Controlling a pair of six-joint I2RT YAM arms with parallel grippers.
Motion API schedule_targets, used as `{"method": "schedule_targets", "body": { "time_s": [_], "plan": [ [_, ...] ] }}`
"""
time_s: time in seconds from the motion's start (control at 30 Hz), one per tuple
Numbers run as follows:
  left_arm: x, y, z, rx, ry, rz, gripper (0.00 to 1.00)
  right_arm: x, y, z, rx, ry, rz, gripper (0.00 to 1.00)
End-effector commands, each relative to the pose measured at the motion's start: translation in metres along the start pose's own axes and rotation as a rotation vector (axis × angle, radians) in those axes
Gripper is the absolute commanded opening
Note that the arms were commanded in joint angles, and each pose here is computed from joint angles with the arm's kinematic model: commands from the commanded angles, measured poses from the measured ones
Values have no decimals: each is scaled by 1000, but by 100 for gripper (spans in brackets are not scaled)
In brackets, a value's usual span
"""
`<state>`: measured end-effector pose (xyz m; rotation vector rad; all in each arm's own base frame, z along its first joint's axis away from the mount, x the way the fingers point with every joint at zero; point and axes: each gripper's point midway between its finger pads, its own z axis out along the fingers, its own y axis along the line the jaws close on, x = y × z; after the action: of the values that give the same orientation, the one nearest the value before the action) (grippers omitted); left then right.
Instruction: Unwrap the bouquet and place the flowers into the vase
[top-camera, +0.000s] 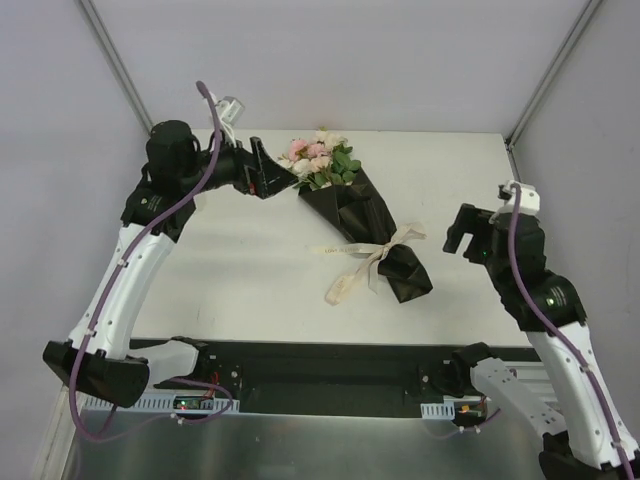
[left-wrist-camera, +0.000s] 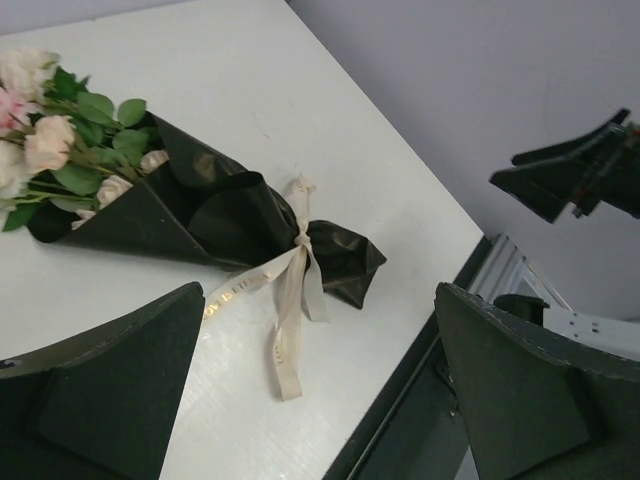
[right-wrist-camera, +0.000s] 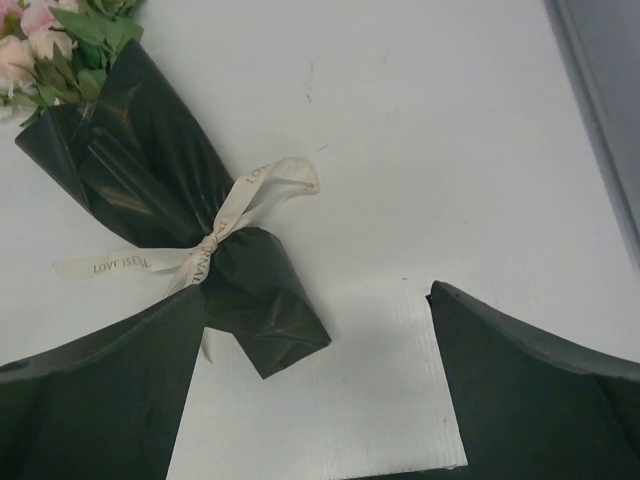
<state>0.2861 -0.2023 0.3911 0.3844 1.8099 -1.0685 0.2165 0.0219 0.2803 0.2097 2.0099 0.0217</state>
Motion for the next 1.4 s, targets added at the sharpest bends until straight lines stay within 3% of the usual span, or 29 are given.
{"method": "schedule_targets", "body": {
  "time_s": [0.0, 0.2, 0.37, 0.67, 0.9, 1.13, 1.23, 1.37],
  "plan": [
    [4, -3, 25, 74, 67, -50, 99, 1, 39, 42, -94, 42, 29, 96],
    [37, 37, 81, 60, 232, -244, 96, -11, 90, 97, -175, 83, 139, 96],
    [102, 77, 116, 77, 429, -482, 85, -12, 107, 161, -88, 152, 211, 96],
    [156, 65, 126, 69, 538, -458, 88, 40, 149, 218, -241, 275, 158, 96],
    [194, 58, 141, 90, 639, -486, 85, 81, 150, 225, -263, 357, 82, 99],
    [218, 43, 144, 75, 701, -520, 89, 116, 182, 214, -385, 451, 38, 99],
    [204, 27, 150, 124, 700, -587, 89, 116, 204, 205, -431, 451, 13, 99],
    [174, 18, 155, 147, 627, -512, 90, 109, 216, 192, -453, 422, -29, 98]
  ]
}}
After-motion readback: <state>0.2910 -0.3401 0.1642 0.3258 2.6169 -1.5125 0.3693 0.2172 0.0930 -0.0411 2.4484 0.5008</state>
